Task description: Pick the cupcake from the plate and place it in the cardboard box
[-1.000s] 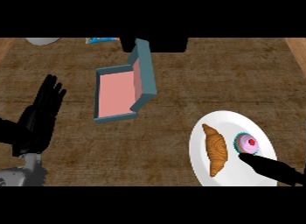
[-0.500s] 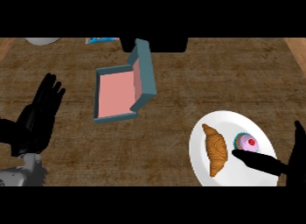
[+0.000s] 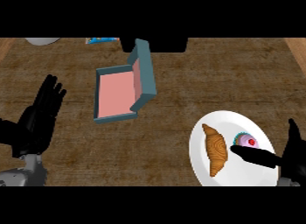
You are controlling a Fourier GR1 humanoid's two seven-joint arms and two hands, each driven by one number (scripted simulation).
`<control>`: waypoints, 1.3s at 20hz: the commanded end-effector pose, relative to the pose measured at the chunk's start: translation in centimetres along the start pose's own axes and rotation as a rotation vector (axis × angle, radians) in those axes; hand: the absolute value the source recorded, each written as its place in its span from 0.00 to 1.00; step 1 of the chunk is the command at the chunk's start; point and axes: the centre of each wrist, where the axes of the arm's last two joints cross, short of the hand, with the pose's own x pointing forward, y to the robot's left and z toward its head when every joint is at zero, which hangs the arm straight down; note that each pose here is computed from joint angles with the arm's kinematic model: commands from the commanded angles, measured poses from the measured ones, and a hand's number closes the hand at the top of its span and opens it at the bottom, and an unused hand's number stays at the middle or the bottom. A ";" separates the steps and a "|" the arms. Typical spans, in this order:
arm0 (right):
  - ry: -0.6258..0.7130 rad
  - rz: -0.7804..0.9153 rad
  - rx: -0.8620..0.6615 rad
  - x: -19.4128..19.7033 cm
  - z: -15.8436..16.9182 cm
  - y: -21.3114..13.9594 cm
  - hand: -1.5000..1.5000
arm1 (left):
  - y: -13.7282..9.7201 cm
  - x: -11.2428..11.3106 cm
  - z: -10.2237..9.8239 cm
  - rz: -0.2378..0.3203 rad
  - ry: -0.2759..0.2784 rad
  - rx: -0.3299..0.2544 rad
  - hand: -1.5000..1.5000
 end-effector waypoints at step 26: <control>0.038 0.051 0.030 -2.7 -2.7 2.2 1.00 | 0.7 -0.9 -0.8 0.012 -0.005 -0.004 0.50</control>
